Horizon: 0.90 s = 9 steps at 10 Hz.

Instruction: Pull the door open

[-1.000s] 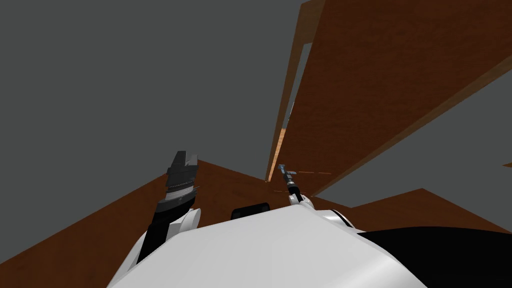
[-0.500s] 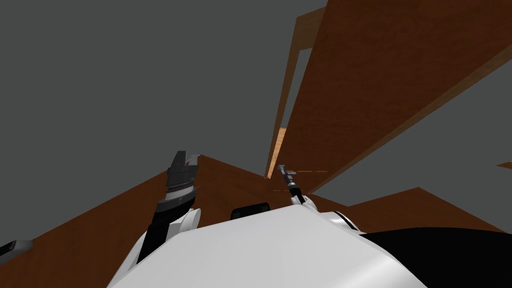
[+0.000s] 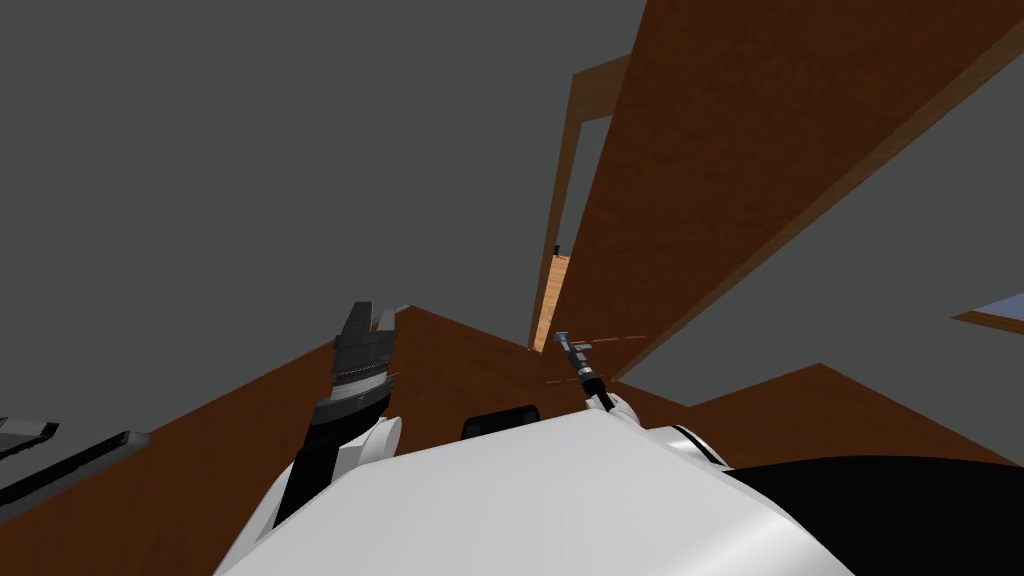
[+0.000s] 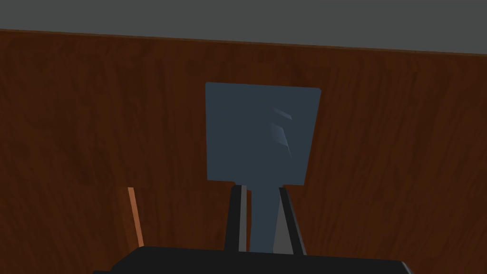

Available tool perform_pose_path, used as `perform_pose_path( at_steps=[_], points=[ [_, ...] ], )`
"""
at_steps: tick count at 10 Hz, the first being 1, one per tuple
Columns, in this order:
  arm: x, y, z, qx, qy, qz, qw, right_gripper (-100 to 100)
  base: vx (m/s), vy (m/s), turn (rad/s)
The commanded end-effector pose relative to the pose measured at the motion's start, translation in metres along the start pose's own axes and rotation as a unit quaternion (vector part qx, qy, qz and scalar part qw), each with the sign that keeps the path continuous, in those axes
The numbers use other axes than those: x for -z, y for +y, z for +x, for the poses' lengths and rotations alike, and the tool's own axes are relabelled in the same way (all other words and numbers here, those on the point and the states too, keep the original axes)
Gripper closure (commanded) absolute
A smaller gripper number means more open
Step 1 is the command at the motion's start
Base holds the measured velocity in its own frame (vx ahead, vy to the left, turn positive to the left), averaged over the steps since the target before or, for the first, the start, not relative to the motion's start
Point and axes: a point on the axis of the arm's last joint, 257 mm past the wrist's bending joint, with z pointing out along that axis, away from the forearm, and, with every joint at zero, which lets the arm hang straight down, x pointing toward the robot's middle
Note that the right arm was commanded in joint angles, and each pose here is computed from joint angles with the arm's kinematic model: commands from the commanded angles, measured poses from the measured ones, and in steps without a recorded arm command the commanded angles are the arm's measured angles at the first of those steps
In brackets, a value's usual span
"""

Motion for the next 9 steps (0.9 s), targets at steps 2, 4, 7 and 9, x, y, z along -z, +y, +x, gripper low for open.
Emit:
perform_pose_path(
  at_steps=[2, 4, 7, 9],
  points=[
    [0.0141, 0.001, -0.002, 0.002, 0.017, -0.002, 0.9998, 100, -0.194, -0.064, 0.149],
    [0.0225, 0.001, -0.003, 0.002, 0.028, -0.003, 0.9996, 100, -0.206, -0.072, 0.098],
    [0.0366, 0.002, -0.004, 0.002, 0.046, -0.003, 0.9989, 100, -0.167, -0.06, 0.097],
    [0.0463, 0.002, -0.004, 0.001, 0.058, -0.003, 0.9983, 100, -0.177, -0.075, 0.109]
  ],
)
